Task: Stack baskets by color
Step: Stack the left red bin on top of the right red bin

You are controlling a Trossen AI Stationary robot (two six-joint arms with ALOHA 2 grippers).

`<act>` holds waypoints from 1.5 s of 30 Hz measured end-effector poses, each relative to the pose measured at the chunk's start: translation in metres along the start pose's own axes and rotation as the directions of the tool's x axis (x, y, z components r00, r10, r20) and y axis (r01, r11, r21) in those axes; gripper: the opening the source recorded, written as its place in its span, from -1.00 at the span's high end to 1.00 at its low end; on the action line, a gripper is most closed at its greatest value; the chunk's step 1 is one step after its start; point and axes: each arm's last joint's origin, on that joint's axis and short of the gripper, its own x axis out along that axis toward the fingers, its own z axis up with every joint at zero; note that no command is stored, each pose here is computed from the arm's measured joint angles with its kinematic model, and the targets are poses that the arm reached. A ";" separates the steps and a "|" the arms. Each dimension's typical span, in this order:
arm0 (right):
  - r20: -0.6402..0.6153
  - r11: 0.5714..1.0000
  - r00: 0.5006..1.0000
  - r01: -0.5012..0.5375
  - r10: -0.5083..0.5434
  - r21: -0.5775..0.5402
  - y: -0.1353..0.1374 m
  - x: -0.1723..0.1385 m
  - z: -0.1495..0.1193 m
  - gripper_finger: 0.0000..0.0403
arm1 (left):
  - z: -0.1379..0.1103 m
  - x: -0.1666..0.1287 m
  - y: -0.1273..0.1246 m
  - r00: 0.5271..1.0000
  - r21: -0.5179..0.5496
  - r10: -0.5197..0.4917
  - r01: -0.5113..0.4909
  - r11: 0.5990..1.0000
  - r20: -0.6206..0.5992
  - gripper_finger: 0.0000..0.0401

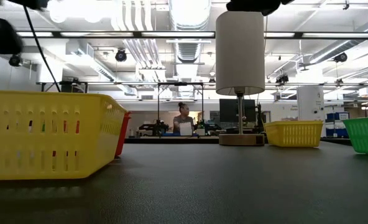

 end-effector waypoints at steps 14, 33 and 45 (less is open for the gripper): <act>-0.001 1.000 1.000 0.000 0.000 0.017 0.000 0.000 0.000 -0.01 | -0.067 0.011 -0.022 0.974 0.019 0.034 -0.031 0.999 -0.223 0.47; 0.015 0.999 1.000 0.002 -0.002 0.033 0.000 0.000 0.002 -0.01 | -0.076 0.054 -0.003 0.944 0.131 0.197 -0.167 0.977 -0.263 0.08; 0.038 0.996 0.996 -0.085 0.085 -0.010 0.004 0.005 0.002 0.09 | -0.073 0.069 -0.011 0.934 0.170 0.228 -0.186 0.968 -0.275 0.81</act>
